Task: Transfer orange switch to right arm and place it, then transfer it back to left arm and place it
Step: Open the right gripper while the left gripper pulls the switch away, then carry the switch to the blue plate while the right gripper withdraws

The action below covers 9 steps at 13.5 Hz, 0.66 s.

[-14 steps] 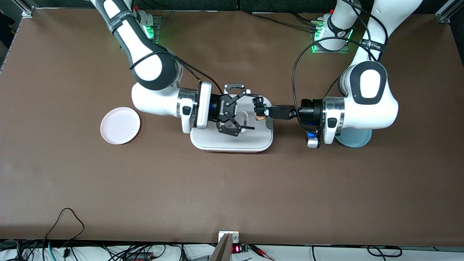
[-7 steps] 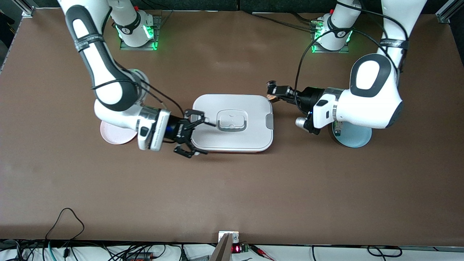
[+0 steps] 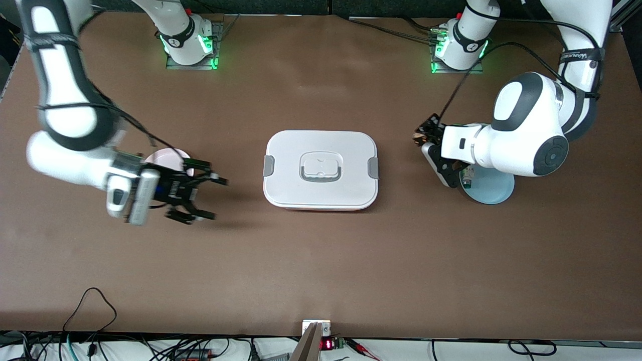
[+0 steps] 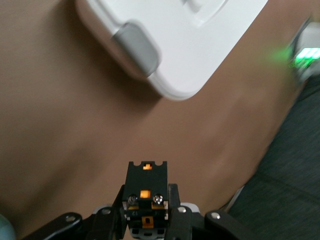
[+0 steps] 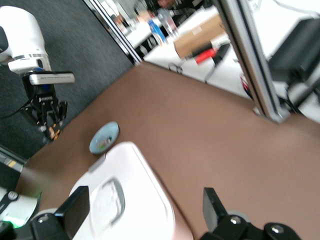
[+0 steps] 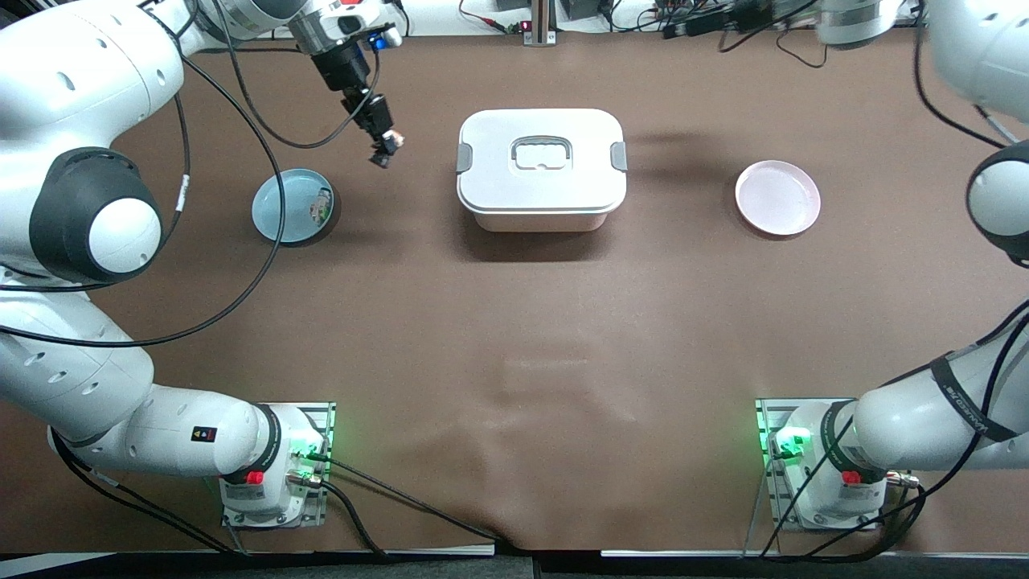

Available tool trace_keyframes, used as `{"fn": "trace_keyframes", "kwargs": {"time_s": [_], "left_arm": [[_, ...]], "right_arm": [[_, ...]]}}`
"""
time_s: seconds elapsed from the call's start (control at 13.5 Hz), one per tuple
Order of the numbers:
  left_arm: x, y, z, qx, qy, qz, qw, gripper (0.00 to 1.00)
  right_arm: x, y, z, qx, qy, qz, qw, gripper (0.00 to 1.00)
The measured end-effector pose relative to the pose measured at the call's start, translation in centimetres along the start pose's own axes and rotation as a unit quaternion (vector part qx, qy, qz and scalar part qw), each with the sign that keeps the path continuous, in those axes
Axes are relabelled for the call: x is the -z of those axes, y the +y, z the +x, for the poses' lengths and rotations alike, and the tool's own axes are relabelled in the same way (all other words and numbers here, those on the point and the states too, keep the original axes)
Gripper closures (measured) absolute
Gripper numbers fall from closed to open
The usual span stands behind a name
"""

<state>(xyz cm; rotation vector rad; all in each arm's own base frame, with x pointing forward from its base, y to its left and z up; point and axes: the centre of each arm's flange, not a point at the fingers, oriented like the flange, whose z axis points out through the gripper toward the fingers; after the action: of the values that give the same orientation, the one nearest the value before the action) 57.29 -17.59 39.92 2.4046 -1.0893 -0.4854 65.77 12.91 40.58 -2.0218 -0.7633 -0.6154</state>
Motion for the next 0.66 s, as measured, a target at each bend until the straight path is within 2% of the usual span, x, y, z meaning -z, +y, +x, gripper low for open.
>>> {"fn": "trace_keyframes", "kwargs": {"time_s": [0.22,0.37,0.52,0.66], "left_arm": [[0.8,-2.9,-2.4,-0.072,-0.05,0.057,0.995,0.66],[1.2,-5.2,-4.3,-0.128,-0.08,0.077,0.986,0.66],[0.9,-6.9,-5.5,-0.171,-0.121,0.104,0.972,0.66],[-0.4,-8.0,-6.0,-0.192,-0.157,0.132,0.96,0.66]], "right_arm": [[2.6,0.1,-0.1,-0.075,-0.04,-0.026,0.996,0.0],[2.6,0.1,-0.4,-0.149,-0.071,-0.05,0.985,0.0],[3.0,0.1,-0.5,-0.218,-0.117,-0.104,0.963,0.0],[3.9,-0.8,-0.3,-0.268,-0.17,-0.157,0.935,0.0]]}}
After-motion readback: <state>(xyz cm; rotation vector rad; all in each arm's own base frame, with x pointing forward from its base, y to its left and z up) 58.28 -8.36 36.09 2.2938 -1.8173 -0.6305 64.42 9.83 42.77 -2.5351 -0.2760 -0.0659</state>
